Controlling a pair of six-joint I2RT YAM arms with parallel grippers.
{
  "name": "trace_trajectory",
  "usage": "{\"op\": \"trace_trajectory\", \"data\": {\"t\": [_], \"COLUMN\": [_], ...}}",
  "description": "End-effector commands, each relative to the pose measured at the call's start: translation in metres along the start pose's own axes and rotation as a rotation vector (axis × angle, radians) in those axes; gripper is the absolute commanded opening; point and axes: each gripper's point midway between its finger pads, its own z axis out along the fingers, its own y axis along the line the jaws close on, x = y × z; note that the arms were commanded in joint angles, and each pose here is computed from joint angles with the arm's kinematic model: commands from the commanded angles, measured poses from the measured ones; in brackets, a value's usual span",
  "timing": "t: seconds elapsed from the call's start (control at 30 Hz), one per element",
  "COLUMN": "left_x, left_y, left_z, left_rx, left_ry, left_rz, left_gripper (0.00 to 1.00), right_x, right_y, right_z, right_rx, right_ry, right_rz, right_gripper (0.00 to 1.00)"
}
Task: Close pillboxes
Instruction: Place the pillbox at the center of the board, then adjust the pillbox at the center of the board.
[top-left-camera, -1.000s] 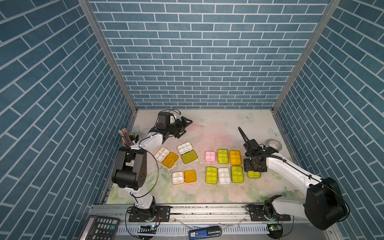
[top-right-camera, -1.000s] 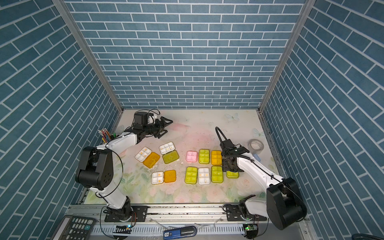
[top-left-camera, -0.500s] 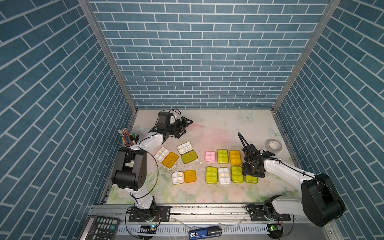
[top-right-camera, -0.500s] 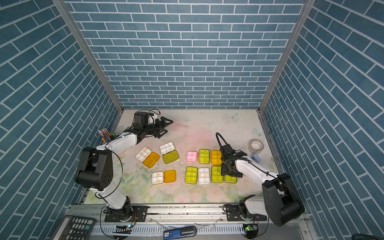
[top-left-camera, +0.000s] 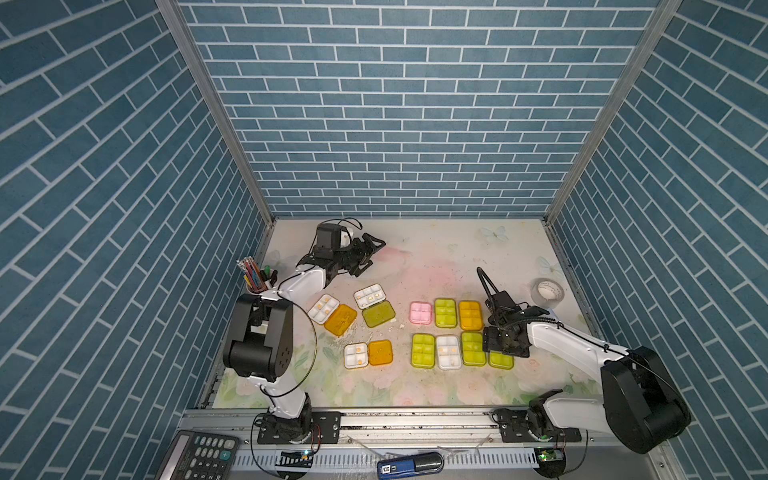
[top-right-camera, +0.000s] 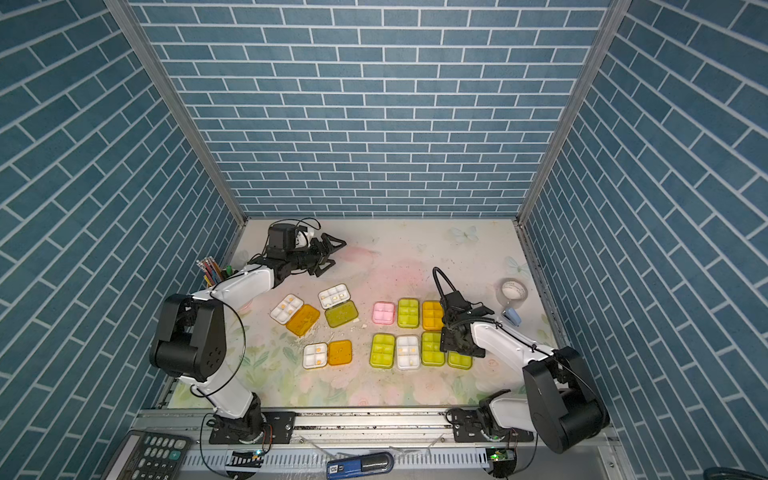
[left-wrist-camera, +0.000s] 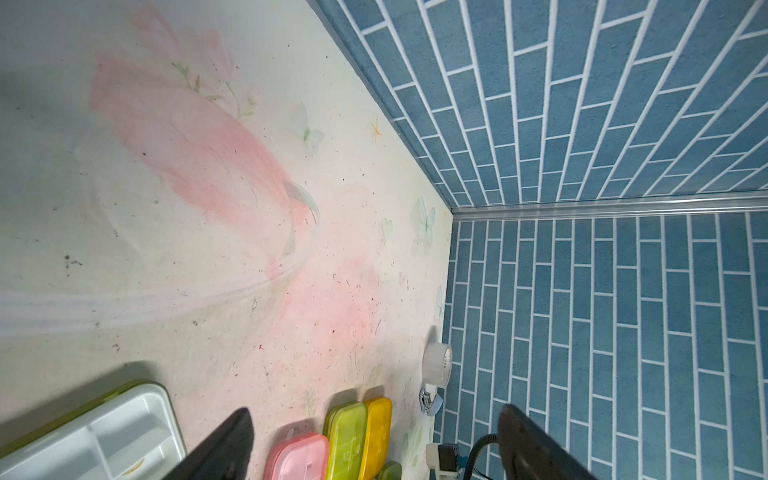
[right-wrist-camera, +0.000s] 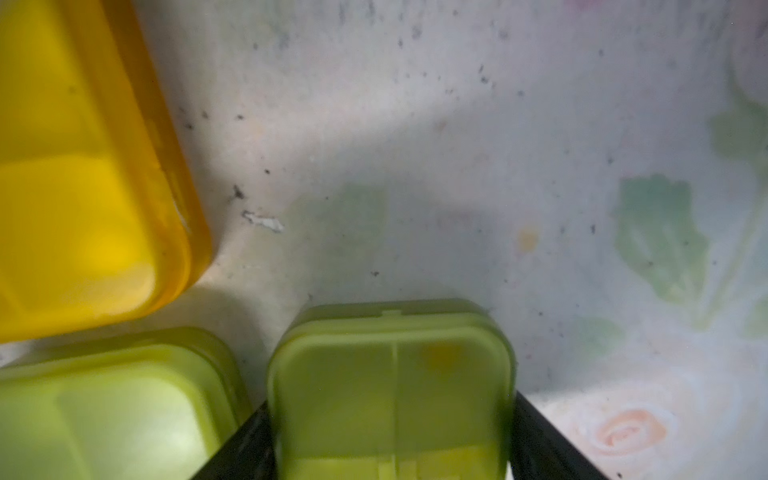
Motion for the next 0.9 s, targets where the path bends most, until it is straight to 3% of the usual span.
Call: {"op": "trace_trajectory", "data": {"t": [0.0,0.2,0.4,0.6,0.7,0.87], "left_x": [0.004,-0.002,-0.008,0.045,0.076,0.120], "left_y": [-0.001,0.005,0.012,0.060,0.079,0.098], "left_z": [0.000,-0.010,-0.049,-0.072,-0.081,-0.082], "left_rx": [-0.001,-0.065,-0.223,-0.339,-0.408,-0.506], "left_ry": [0.014,-0.014,-0.143,-0.070,-0.029,0.067], "left_rz": [0.019,0.037,0.115,0.063,0.080,0.137], "left_gripper": [0.93,0.93,0.95,0.95,0.95,0.95], "right_x": [0.007,-0.015,-0.052,-0.094,-0.103,-0.111], "right_y": [-0.006,-0.008,0.004,0.038,0.069,0.087], "right_z": [-0.006,-0.037,-0.078,-0.107,-0.117,-0.122], "right_rx": [0.009,0.010,-0.044,-0.168,-0.263,-0.290], "right_ry": [0.016,-0.077,-0.226,-0.357,-0.366,-0.400], "right_rz": [0.032,0.026,-0.013,-0.051,-0.105,-0.156], "right_gripper": [0.83,0.84,0.84,0.84,0.84,0.85]}}
